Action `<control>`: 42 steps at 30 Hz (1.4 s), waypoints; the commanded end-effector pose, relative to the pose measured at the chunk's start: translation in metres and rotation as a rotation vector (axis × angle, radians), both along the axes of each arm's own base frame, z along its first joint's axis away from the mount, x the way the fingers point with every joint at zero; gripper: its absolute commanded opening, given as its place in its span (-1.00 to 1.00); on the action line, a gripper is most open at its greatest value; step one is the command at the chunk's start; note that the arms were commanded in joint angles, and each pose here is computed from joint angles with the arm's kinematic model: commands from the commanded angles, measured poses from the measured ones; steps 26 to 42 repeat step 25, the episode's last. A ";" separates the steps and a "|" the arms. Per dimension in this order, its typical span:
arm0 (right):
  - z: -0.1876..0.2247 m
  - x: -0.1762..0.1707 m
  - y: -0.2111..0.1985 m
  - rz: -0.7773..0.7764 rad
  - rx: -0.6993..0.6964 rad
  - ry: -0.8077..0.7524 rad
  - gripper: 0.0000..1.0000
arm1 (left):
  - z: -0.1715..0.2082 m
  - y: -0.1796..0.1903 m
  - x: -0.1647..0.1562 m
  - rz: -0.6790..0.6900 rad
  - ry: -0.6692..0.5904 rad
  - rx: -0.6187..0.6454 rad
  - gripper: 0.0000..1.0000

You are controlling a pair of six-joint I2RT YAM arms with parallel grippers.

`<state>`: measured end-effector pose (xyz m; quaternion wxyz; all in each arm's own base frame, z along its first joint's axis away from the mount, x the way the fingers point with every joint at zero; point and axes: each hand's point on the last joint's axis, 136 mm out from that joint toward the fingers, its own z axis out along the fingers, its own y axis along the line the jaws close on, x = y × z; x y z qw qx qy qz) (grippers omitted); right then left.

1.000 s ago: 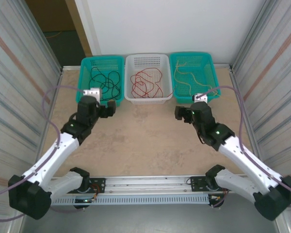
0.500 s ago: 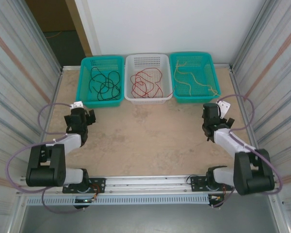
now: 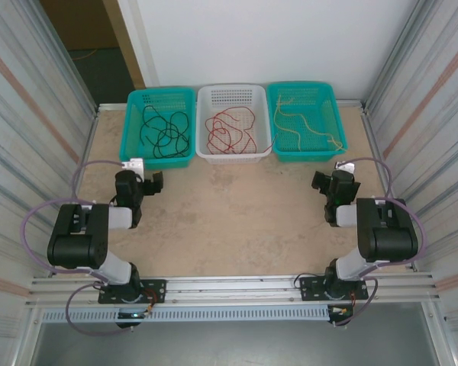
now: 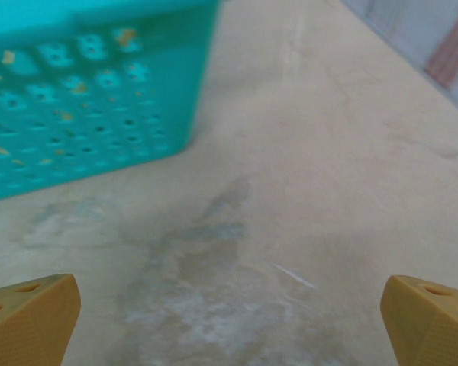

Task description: Untangle the cables

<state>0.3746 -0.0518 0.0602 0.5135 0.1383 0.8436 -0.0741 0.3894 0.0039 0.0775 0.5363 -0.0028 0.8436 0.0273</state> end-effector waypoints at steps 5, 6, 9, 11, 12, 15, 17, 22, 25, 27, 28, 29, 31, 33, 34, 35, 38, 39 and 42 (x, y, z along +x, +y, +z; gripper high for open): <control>0.024 0.016 0.015 0.083 -0.006 -0.099 0.98 | 0.016 -0.008 0.006 -0.027 -0.058 0.041 0.97; 0.023 0.015 0.016 0.086 -0.003 -0.088 0.98 | 0.015 -0.008 0.005 -0.029 -0.053 0.039 0.98; 0.023 0.015 0.015 0.084 -0.004 -0.088 0.98 | 0.015 -0.008 0.005 -0.031 -0.051 0.036 0.97; 0.023 0.015 0.015 0.085 -0.005 -0.088 0.98 | 0.015 -0.008 0.005 -0.032 -0.050 0.034 0.97; 0.024 0.016 0.015 0.085 -0.003 -0.090 0.98 | 0.015 -0.008 0.005 -0.032 -0.051 0.034 0.98; 0.023 0.016 0.016 0.086 -0.002 -0.088 0.98 | 0.014 -0.007 0.006 -0.032 -0.048 0.033 0.97; 0.023 0.016 0.015 0.086 -0.002 -0.086 0.98 | 0.014 -0.007 0.006 -0.032 -0.047 0.034 0.97; 0.020 0.020 0.026 0.177 0.039 -0.065 0.98 | 0.014 -0.008 0.006 -0.033 -0.046 0.034 0.97; 0.021 0.019 0.027 0.181 0.031 -0.074 0.98 | 0.014 -0.007 0.006 -0.033 -0.046 0.031 0.97; 0.021 0.019 0.027 0.181 0.031 -0.074 0.98 | 0.014 -0.007 0.006 -0.033 -0.046 0.031 0.97; 0.021 0.019 0.027 0.181 0.031 -0.074 0.98 | 0.014 -0.007 0.006 -0.033 -0.046 0.031 0.97; 0.021 0.019 0.027 0.181 0.031 -0.074 0.98 | 0.014 -0.007 0.006 -0.033 -0.046 0.031 0.97; 0.021 0.019 0.027 0.181 0.031 -0.074 0.98 | 0.014 -0.007 0.006 -0.033 -0.046 0.031 0.97; 0.021 0.019 0.027 0.181 0.031 -0.074 0.98 | 0.014 -0.007 0.006 -0.033 -0.046 0.031 0.97; 0.021 0.019 0.027 0.181 0.031 -0.074 0.98 | 0.014 -0.007 0.006 -0.033 -0.046 0.031 0.97; 0.021 0.019 0.027 0.181 0.031 -0.074 0.98 | 0.014 -0.007 0.006 -0.033 -0.046 0.031 0.97; 0.021 0.019 0.027 0.181 0.031 -0.074 0.98 | 0.014 -0.007 0.006 -0.033 -0.046 0.031 0.97; 0.021 0.019 0.027 0.181 0.031 -0.074 0.98 | 0.014 -0.007 0.006 -0.033 -0.046 0.031 0.97; 0.021 0.019 0.027 0.181 0.031 -0.074 0.98 | 0.014 -0.007 0.006 -0.033 -0.046 0.031 0.97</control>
